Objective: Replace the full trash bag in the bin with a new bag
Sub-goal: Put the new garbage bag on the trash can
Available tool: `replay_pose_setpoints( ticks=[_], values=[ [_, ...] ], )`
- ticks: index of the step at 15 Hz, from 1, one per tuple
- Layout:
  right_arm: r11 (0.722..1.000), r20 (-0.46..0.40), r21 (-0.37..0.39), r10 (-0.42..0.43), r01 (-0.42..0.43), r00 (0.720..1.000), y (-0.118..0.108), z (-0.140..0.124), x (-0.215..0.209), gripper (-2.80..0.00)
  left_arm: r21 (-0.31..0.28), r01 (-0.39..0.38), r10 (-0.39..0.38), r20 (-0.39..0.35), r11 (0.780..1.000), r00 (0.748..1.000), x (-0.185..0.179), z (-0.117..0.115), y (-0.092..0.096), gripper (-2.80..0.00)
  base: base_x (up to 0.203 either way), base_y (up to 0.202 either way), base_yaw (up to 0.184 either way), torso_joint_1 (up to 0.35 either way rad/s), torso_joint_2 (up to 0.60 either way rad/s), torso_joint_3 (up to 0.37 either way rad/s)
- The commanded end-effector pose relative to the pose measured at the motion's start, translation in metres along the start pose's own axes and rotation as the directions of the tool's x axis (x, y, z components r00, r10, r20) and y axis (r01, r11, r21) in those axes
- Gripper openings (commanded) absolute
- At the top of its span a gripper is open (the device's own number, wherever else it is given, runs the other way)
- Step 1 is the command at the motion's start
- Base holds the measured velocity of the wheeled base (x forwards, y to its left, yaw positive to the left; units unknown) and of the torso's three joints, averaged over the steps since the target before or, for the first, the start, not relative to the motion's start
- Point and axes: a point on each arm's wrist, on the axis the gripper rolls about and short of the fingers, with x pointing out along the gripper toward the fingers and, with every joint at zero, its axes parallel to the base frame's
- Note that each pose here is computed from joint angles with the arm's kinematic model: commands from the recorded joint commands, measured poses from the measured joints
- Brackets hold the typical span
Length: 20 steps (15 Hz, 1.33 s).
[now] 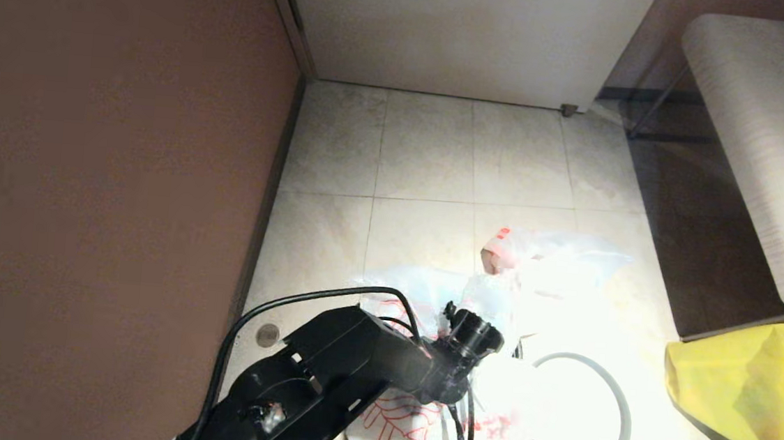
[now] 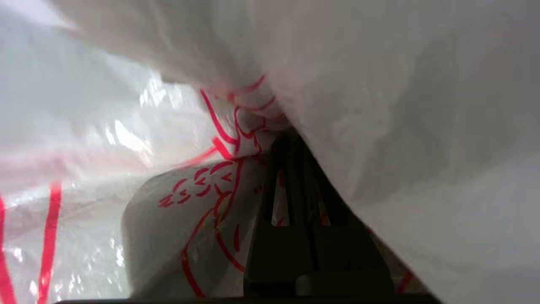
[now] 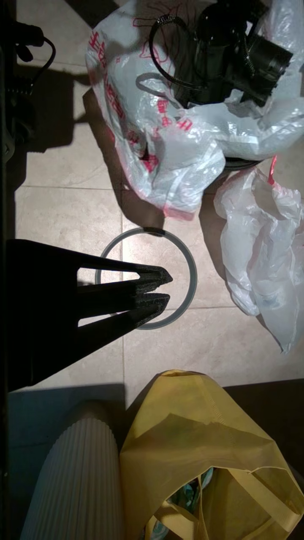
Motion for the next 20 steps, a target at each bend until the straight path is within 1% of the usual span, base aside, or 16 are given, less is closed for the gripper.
replay_pose_setpoints(
  ticks=[1,3,5,6,8,9,10,12,13,15,17,20],
  values=[
    [1.000,-0.001,0.000,0.000,0.000,1.000,0.000,0.000,0.000,-2.80,0.022,-0.023,0.024,-0.051,0.999,0.998,0.018,-0.014,0.001,-2.80,0.000,0.000,0.000,0.000,0.00,0.000],
    [1.000,-0.001,0.000,0.000,0.000,1.000,0.000,0.000,0.000,-2.80,0.060,-0.035,0.039,-0.075,0.998,0.996,0.027,-0.020,0.008,-2.80,0.000,0.000,0.000,0.000,0.00,0.000],
    [1.000,-0.001,0.000,0.000,0.000,1.000,0.000,0.000,0.000,-2.80,0.079,-0.042,0.049,-0.084,0.996,0.995,0.033,-0.022,0.014,-2.80,0.000,0.000,0.000,0.000,0.00,0.000],
    [1.000,-0.001,0.000,0.000,0.000,1.000,0.000,0.000,0.000,-2.80,0.085,-0.041,0.049,-0.085,0.996,0.995,0.033,-0.022,0.014,-2.80,0.000,0.000,0.000,0.000,0.00,0.000],
    [1.000,-0.001,0.000,0.000,0.000,1.000,0.000,0.000,0.000,-2.80,0.115,-0.040,0.051,-0.093,0.993,0.994,0.036,-0.026,0.014,-2.80,0.000,0.000,0.000,0.000,0.00,0.000],
    [1.000,-0.001,0.000,0.000,0.000,1.000,0.000,0.000,0.000,-2.80,0.114,-0.040,0.050,-0.091,0.993,0.995,0.036,-0.025,0.014,-2.80,0.000,0.000,0.000,0.000,0.00,0.000],
    [1.000,-0.001,0.000,0.000,0.000,1.000,0.000,0.000,0.000,-2.80,0.109,-0.041,0.051,-0.086,0.993,0.995,0.035,-0.024,0.013,-2.80,0.000,0.000,0.000,0.000,0.00,0.000],
    [1.000,-0.001,0.000,0.000,0.000,1.000,0.000,0.000,0.000,-2.80,0.075,-0.040,0.045,-0.057,0.996,0.997,0.022,-0.012,0.011,-2.80,0.000,0.000,0.000,0.000,0.00,0.000],
    [1.000,-0.001,0.000,0.000,0.000,1.000,0.000,0.000,0.000,-2.80,0.065,-0.038,0.042,-0.048,0.997,0.998,0.014,-0.008,0.006,-2.80,0.000,0.000,0.000,0.000,0.00,0.000],
    [1.000,-0.001,0.000,0.000,0.000,1.000,0.000,0.000,0.000,-2.80,0.080,-0.051,0.055,-0.046,0.996,0.997,0.002,-0.009,0.001,-2.80,0.000,0.000,0.000,0.000,0.00,0.000],
    [1.000,-0.001,0.000,0.000,0.000,1.000,0.000,0.000,0.000,-2.80,0.065,-0.041,0.043,-0.027,0.997,0.999,-0.021,0.002,0.001,-2.80,0.000,0.000,0.000,0.000,0.00,0.000],
    [1.000,-0.001,0.000,0.000,0.000,1.000,0.000,0.000,0.000,-2.80,0.016,-0.023,0.023,0.008,1.000,1.000,-0.061,0.021,0.010,-2.80,0.000,0.000,0.000,0.000,0.00,0.000]
  ],
)
